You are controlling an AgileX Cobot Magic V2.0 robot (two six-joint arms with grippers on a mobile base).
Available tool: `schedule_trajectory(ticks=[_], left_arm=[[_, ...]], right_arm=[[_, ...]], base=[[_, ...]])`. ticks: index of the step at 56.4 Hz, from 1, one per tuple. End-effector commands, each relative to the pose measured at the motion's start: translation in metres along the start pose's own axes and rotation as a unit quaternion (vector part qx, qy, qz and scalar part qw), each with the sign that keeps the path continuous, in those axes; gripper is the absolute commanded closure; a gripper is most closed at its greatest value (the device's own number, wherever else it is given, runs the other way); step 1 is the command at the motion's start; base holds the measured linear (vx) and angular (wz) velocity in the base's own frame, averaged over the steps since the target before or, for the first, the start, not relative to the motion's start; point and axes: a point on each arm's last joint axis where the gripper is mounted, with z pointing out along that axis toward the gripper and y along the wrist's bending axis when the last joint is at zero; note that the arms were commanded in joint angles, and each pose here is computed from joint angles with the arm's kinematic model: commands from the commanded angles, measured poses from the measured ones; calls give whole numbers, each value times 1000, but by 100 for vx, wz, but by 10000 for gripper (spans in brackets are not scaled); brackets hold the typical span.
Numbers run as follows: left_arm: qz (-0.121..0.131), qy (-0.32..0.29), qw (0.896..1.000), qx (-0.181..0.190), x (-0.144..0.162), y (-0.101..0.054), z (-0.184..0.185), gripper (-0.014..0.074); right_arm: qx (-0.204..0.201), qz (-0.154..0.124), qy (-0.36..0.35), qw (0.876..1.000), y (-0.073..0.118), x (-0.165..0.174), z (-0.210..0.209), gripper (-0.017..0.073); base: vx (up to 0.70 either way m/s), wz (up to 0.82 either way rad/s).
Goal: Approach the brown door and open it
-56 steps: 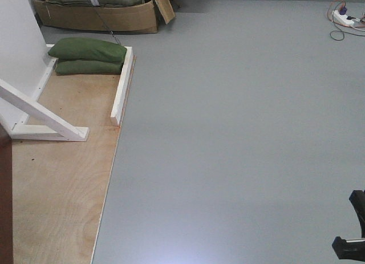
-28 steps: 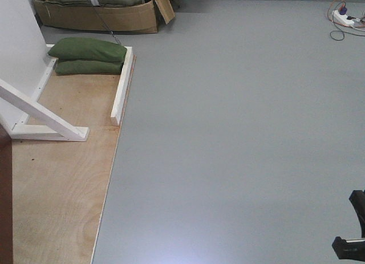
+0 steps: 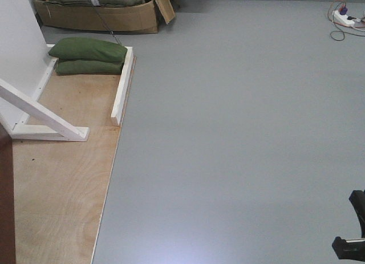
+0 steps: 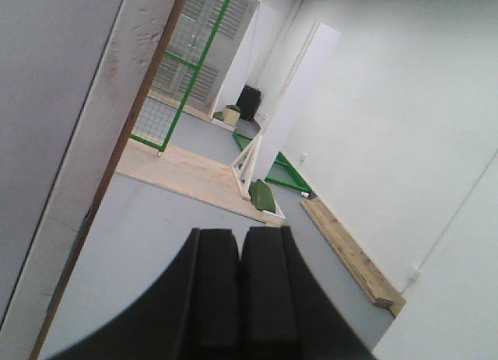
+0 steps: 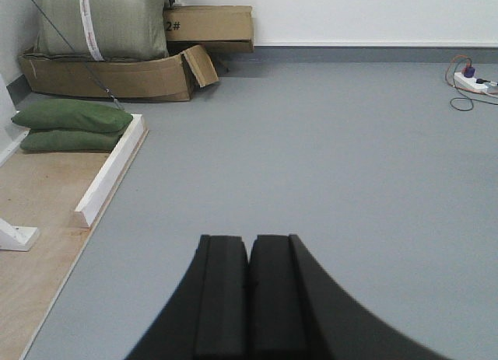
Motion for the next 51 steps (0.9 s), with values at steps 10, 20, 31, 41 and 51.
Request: schedule_trajectory(ticks=[10,20,31,41,51], left_arm=[[-5,-57,997,45,-35,-29,-41,600],[-45,-21,996,77,-36,-42,-61,600],[-66,13,990,120,-35,-59,-81,600],[-68,37,985,151,-33,-71,-95,600],[-87,93,973,190,-26,-83,-108,600]], right_arm=[[3,-4,-38,999,-1,-6,0,559],[3,-4,-38,999,-1,-6,0,559],[3,-4,-38,999,-1,-6,0,559],[3,-4,-38,999,-1,-6,0,559],[3,-4,-38,999,-1,-6,0,559]], base=[[0,0],[0,0],[0,0],[0,0],[0,0]])
